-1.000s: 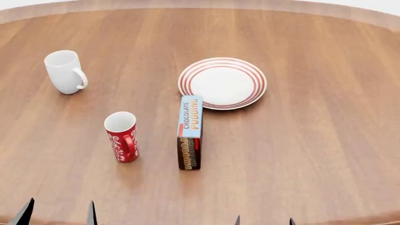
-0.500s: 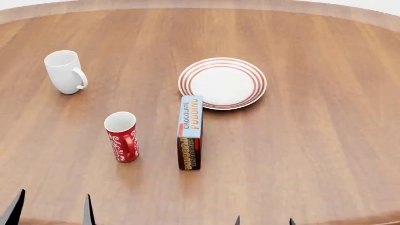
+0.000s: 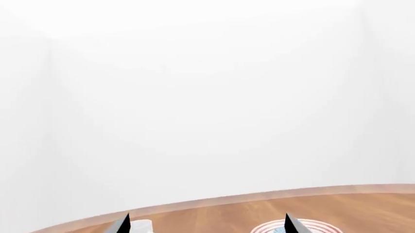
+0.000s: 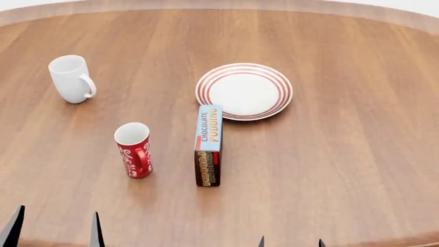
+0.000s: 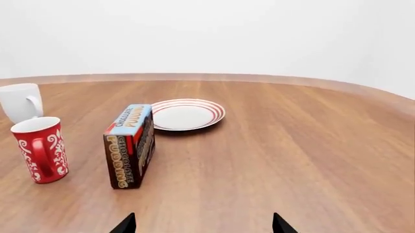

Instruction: Pick up the red mug and put it on the plate

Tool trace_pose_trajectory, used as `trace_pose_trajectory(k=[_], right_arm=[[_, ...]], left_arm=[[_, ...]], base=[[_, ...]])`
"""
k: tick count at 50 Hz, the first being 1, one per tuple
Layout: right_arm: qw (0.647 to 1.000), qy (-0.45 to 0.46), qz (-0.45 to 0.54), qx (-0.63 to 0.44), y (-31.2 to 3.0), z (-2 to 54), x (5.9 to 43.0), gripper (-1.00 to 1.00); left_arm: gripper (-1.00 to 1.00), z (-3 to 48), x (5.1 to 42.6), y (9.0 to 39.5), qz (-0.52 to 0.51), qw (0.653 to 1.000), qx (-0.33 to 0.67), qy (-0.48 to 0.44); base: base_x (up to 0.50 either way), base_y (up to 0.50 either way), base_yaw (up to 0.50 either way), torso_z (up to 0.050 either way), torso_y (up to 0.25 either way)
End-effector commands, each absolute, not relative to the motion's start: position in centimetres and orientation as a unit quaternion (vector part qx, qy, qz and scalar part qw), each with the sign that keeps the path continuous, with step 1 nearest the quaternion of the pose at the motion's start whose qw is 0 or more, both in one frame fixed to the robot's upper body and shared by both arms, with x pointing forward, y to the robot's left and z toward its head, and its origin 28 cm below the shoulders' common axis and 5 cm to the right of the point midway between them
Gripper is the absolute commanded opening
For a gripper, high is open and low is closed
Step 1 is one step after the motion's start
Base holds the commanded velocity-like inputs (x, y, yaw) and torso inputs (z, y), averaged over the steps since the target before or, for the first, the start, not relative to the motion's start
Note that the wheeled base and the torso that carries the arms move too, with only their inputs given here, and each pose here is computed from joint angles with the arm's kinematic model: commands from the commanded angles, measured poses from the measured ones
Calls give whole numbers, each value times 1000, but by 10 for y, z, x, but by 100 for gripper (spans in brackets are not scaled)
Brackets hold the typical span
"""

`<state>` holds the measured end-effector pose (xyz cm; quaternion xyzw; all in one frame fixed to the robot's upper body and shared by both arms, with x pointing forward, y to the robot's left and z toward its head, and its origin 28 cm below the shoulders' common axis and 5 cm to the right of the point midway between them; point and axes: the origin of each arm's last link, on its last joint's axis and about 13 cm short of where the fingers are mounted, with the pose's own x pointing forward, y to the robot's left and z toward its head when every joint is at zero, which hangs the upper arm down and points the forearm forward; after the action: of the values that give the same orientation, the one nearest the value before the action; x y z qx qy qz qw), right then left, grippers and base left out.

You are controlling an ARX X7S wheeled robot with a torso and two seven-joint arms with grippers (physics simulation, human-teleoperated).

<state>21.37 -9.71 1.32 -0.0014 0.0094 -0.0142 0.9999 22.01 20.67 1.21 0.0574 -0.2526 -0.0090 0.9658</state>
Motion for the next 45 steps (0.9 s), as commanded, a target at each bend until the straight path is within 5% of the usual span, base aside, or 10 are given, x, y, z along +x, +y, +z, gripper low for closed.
trace_pose_trajectory(k=[1, 45], right_arm=[[1000, 9, -14, -1, -97, 14, 213, 100], [1000, 11, -3, -10, -96, 13, 214, 100]], left_arm=[[100, 12, 221, 207, -18, 963, 56, -263], [100, 12, 220, 207, -31, 965, 51, -255]], base=[[0, 0, 0, 0, 0], [0, 40, 0, 0, 0]])
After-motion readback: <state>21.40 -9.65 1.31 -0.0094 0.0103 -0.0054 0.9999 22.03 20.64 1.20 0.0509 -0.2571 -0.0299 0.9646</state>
